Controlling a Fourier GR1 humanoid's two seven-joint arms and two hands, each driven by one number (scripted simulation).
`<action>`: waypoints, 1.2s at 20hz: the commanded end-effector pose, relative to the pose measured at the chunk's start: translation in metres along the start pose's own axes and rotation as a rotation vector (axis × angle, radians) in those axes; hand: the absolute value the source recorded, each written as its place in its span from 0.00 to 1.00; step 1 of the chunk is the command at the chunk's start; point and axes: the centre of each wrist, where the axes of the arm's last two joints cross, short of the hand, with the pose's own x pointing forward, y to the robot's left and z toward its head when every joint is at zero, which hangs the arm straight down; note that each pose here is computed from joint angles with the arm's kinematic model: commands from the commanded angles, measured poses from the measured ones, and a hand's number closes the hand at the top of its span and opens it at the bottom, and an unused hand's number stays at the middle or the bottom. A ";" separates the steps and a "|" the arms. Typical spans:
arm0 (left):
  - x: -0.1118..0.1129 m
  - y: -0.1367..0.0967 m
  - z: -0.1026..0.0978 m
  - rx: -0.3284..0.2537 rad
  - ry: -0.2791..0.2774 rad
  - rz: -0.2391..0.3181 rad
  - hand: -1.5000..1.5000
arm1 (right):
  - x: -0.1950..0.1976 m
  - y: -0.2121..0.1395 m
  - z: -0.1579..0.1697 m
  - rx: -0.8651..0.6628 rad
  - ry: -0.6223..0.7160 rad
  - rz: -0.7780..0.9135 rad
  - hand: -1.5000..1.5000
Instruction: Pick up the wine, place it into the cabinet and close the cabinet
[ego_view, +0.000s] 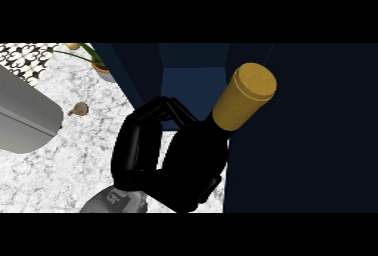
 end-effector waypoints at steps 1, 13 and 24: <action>0.007 -0.012 -0.014 0.013 0.013 -0.011 1.00 | 0.018 0.007 0.017 0.013 -0.067 -0.036 0.00; -0.019 -0.023 -0.046 0.082 -0.013 -0.096 1.00 | 0.029 0.005 0.020 0.035 -0.064 -0.020 0.00; -0.042 -0.024 -0.034 0.144 0.012 -0.018 1.00 | 0.038 -0.003 0.028 0.031 -0.076 -0.015 0.00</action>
